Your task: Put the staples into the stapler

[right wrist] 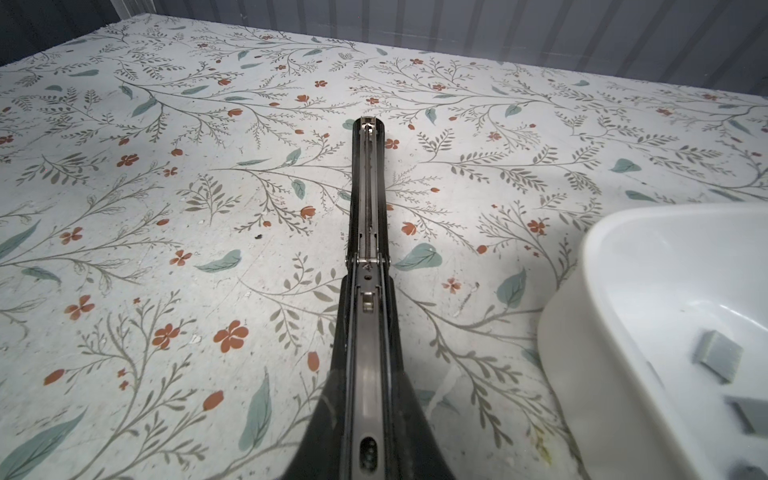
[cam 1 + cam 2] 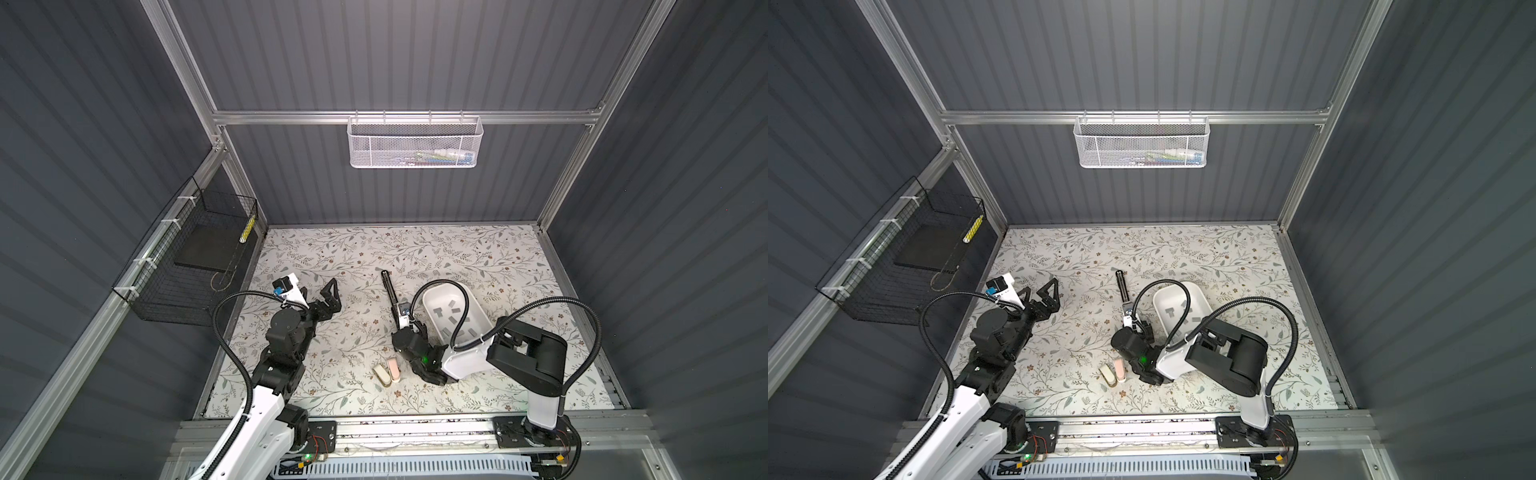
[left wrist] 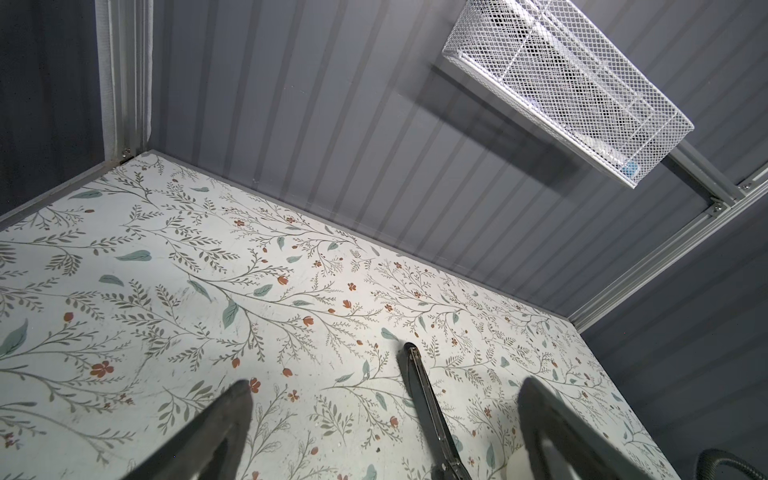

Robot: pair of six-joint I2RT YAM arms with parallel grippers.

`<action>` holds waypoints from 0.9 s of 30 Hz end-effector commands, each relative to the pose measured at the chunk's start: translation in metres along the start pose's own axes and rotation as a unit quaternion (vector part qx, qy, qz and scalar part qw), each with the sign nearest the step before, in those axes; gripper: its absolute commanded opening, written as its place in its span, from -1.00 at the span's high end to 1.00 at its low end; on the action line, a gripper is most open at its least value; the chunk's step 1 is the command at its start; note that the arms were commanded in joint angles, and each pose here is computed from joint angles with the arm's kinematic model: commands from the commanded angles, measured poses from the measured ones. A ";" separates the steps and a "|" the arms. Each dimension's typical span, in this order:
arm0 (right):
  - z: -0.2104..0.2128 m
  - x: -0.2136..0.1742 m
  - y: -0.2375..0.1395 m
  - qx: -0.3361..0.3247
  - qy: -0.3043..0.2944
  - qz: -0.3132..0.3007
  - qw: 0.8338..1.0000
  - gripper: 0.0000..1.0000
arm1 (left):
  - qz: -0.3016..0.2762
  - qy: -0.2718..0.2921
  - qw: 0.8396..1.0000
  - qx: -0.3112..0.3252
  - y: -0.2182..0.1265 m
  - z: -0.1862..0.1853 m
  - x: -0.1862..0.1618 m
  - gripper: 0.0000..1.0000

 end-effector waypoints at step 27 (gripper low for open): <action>-0.012 0.040 -0.012 -0.022 0.018 -0.051 0.998 0.20 | -0.006 0.008 1.000 0.016 -0.002 0.008 0.000 -1.00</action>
Point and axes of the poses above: each gripper's point midway between its finger pads, its own y axis out along the fingers, its own z axis along the line the jaws close on, x = y × z, the point moved 1 cm from there along -y, back along the fingers, and after that the axes turned 14 degrees about -y, right-handed, at the moved point
